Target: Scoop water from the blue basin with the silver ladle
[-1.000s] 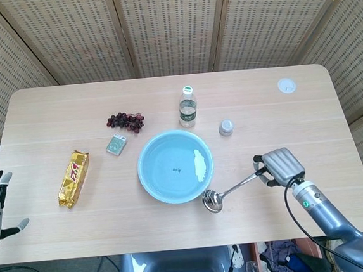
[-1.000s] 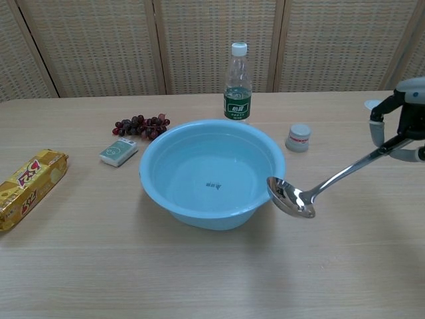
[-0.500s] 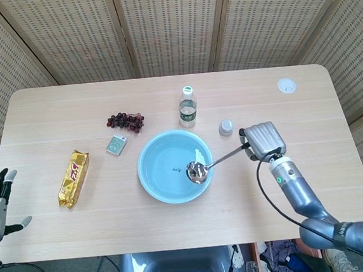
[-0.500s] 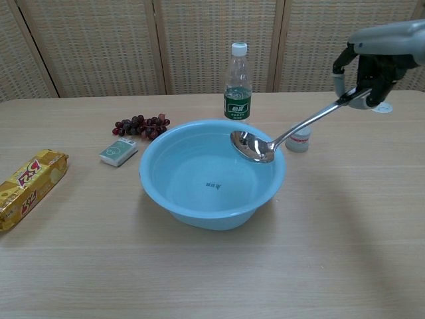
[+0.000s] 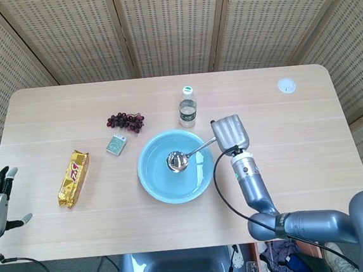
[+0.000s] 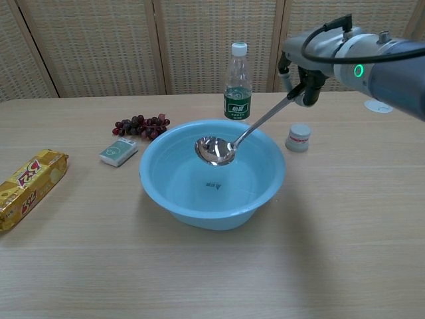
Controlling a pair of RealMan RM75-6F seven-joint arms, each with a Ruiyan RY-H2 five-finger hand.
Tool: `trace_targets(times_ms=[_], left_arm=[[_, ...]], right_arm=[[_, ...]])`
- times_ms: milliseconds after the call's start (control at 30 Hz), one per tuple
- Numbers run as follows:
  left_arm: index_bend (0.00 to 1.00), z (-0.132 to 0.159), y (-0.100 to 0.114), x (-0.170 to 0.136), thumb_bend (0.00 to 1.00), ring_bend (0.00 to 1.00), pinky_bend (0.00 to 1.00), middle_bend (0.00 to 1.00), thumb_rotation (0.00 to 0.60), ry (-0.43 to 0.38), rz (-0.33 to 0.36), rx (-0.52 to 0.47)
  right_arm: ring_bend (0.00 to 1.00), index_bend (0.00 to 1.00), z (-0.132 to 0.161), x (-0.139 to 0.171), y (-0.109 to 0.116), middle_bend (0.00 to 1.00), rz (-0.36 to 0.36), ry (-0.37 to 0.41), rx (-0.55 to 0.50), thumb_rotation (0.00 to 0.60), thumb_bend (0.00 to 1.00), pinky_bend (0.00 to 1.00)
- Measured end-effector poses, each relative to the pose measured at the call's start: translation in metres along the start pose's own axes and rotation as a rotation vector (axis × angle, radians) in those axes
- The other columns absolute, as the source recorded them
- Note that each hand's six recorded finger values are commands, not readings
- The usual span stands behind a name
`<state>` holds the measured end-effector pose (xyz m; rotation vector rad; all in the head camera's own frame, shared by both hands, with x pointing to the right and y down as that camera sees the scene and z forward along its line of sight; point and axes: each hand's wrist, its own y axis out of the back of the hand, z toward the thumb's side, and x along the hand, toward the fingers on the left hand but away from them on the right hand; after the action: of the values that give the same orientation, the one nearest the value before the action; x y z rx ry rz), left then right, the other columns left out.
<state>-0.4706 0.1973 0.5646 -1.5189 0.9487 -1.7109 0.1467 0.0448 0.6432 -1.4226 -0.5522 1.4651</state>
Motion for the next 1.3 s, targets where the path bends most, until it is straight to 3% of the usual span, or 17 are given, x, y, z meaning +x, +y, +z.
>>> trace_targets(times_ms=[333,500,700,1100,1300], left_arm=[[0.00,-0.005,-0.002,0.006,0.00,0.00,0.00,0.00,0.600,0.024,-0.012,-0.004],[0.00,-0.007,-0.001,0.008,0.00,0.00,0.00,0.00,0.600,0.030,-0.015,-0.009],[0.00,-0.006,-0.004,0.009,0.00,0.00,0.00,0.00,0.600,0.030,-0.021,-0.005],[0.00,-0.005,-0.007,0.011,0.00,0.00,0.00,0.00,0.600,0.033,-0.026,0.005],[0.00,-0.005,-0.006,0.010,0.00,0.00,0.00,0.00,0.600,0.036,-0.023,0.005]], right_arm=[[0.93,0.77,0.016,-0.016,-0.009,0.95,-0.080,-0.006,0.142,0.600,0.84,1.00],[0.94,0.77,0.016,-0.023,-0.012,0.95,-0.162,-0.022,0.243,0.600,0.84,1.00],[0.94,0.77,0.024,-0.020,-0.022,0.95,-0.230,0.016,0.353,0.600,0.84,1.00],[0.94,0.77,0.036,-0.009,-0.038,0.95,-0.268,0.084,0.511,0.600,0.84,1.00],[0.94,0.77,0.040,-0.004,-0.041,0.95,-0.248,0.095,0.506,0.600,0.84,1.00]])
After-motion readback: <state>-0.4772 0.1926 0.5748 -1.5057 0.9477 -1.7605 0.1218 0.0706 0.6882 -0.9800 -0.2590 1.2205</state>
